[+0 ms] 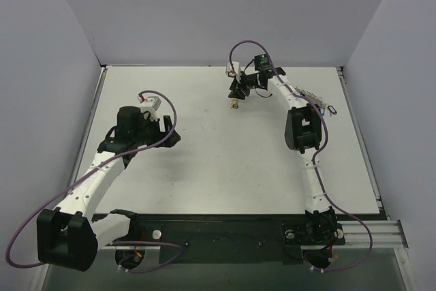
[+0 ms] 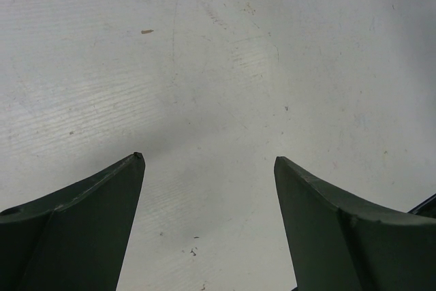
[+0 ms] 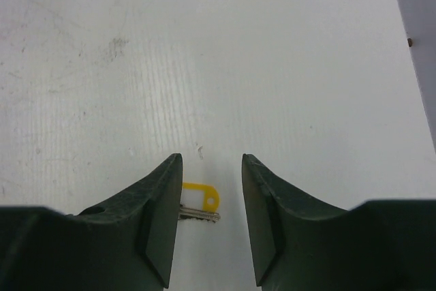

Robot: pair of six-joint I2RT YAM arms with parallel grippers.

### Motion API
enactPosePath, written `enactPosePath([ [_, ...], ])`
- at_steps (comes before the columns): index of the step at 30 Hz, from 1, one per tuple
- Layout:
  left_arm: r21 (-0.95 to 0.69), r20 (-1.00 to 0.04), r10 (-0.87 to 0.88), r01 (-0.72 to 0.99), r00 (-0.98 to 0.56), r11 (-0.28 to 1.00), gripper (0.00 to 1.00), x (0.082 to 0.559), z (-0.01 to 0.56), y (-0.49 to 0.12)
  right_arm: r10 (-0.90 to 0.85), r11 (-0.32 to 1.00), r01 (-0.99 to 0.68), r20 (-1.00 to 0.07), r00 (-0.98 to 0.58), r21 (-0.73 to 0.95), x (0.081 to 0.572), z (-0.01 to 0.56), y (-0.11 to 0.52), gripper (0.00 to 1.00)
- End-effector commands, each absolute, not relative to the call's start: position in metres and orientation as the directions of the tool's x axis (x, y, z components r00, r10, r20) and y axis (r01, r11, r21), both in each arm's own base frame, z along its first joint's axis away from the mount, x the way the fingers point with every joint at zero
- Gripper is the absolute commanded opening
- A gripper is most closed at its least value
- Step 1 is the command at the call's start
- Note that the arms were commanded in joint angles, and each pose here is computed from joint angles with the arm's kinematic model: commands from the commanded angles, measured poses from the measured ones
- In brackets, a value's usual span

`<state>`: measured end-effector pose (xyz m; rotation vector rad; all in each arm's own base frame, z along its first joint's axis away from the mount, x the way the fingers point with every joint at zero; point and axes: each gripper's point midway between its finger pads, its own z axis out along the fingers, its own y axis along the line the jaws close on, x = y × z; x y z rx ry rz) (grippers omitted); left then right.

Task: Put the keys on the keyring

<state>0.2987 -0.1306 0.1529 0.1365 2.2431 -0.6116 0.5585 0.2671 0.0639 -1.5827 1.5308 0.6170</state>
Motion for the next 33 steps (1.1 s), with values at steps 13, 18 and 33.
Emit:
enactPosePath([
  [13,-0.444,-0.709,-0.133,0.291,-0.692,0.847,0.85,0.367,0.173,-0.197,-0.288,0.557,-0.799,-0.848,-0.444,0.229,0.545,0.19,0.227,0.57],
  [18,-0.41,-0.717,-0.057,0.354,-0.695,0.841,0.81,0.414,0.166,-0.241,-0.334,0.591,-0.731,-0.722,-0.606,0.34,0.474,0.216,0.188,0.59],
  [33,-0.64,-0.573,-0.193,0.288,-0.797,0.712,0.59,0.509,0.118,-0.346,-0.215,0.493,-0.601,-0.581,-0.785,0.629,0.298,0.237,0.132,0.59],
])
